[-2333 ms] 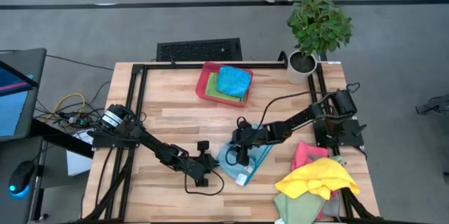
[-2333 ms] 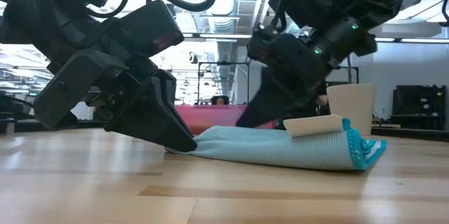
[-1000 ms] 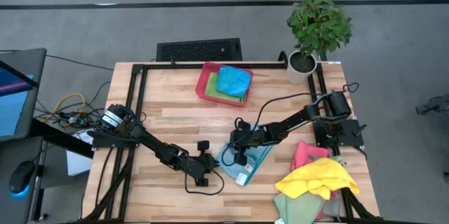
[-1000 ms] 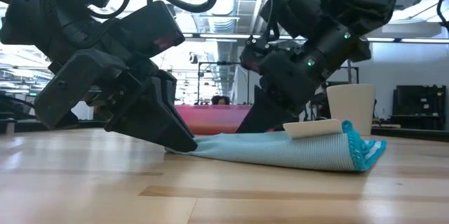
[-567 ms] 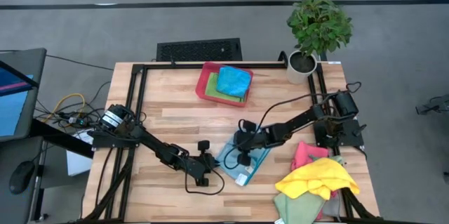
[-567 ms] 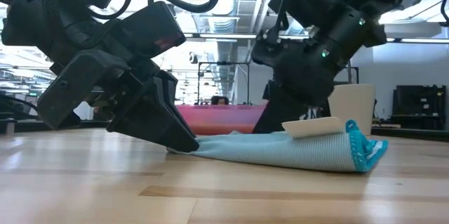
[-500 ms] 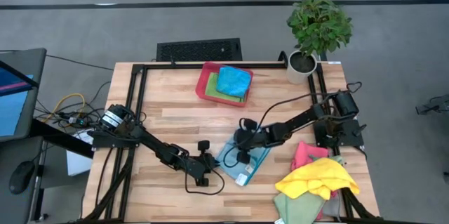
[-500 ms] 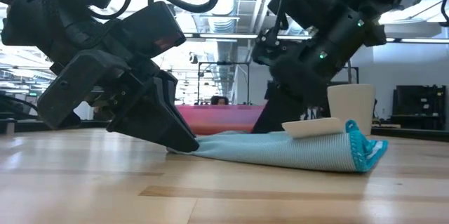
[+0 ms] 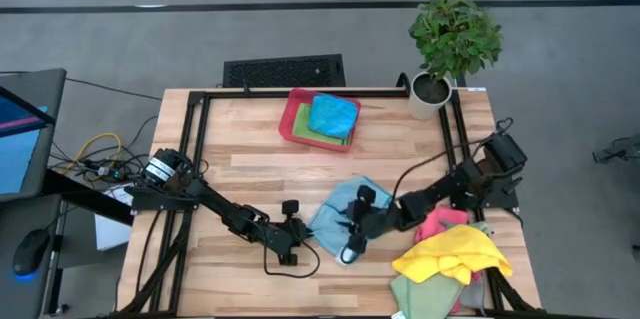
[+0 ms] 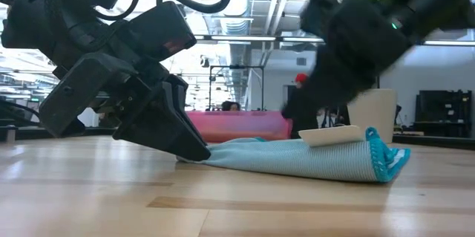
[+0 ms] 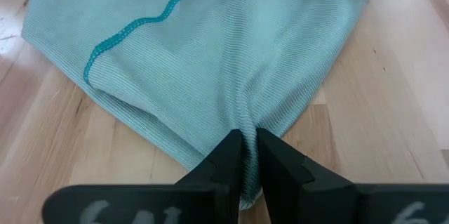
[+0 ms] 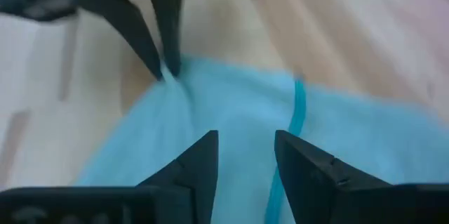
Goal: Fold microfiber towels
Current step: Fold the light blue microfiber cloth
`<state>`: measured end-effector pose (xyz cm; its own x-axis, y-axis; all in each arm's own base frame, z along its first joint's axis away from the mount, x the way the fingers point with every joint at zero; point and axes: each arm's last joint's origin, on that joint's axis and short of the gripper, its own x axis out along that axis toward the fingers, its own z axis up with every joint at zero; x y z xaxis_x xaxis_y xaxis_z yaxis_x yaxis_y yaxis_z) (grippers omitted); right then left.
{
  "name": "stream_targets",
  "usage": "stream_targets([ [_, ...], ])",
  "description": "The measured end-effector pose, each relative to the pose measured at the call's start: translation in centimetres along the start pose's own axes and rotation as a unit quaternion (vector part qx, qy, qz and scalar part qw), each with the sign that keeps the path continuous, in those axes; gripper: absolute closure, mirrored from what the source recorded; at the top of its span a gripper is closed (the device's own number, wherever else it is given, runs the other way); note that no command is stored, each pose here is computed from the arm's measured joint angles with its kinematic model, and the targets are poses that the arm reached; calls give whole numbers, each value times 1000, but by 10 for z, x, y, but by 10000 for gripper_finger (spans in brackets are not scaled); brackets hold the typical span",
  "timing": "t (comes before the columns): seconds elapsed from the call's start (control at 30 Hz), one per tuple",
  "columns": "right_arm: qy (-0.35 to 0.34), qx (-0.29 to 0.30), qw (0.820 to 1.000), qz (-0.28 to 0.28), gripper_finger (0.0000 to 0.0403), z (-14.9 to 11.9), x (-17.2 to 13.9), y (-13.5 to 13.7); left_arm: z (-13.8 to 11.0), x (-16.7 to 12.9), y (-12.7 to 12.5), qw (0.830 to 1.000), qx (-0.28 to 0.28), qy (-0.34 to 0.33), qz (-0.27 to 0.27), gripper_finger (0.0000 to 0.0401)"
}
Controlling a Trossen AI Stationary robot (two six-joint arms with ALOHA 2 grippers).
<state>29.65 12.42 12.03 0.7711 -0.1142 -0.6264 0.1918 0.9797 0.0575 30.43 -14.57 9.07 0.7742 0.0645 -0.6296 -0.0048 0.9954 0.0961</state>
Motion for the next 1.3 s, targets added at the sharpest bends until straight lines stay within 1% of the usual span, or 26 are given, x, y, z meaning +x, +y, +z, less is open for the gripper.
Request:
stream_targets([
  [0.17,34,23,999,1,244,-31,5,15,0,0,0,1000,-1,-2,0,367],
  [0.27,28,26,999,-22,247,-41,4,22,1,0,0,1000,-6,-5,-4,367],
  [0.33,19,16,999,-42,249,-45,1,25,1,0,-1,1000,-12,-6,-5,367],
  [0.43,10,4,999,-50,252,-45,-4,27,2,0,-1,1000,-14,-9,-6,367],
  [0.57,-25,1,999,-39,257,-28,-22,31,3,0,-1,1000,-16,-14,-10,367],
  [0.63,-36,-11,998,-51,260,-26,-33,34,3,0,-2,1000,-17,-15,-11,367],
  [0.7,-41,-22,997,-68,264,-29,-40,36,3,0,-2,1000,-17,-15,-10,367],
  [0.77,-44,-19,996,-81,268,-34,-45,38,3,0,-2,1000,-18,-15,-10,367],
  [0.9,-18,-11,995,-94,275,-54,-43,42,3,0,-2,1000,-19,-16,-14,367],
  [0.97,0,-6,994,-110,278,-66,-40,41,3,0,-2,1000,-19,-15,-16,367],
  [1.07,9,9,991,-130,281,-78,-39,40,3,0,-2,1000,-19,-15,-20,367],
  [1.2,9,10,991,-130,281,-81,-39,41,3,0,-2,999,-19,-16,-20,367],
  [1.3,1,5,993,-116,279,-70,-48,43,3,0,-2,999,-20,-16,-20,367],
])
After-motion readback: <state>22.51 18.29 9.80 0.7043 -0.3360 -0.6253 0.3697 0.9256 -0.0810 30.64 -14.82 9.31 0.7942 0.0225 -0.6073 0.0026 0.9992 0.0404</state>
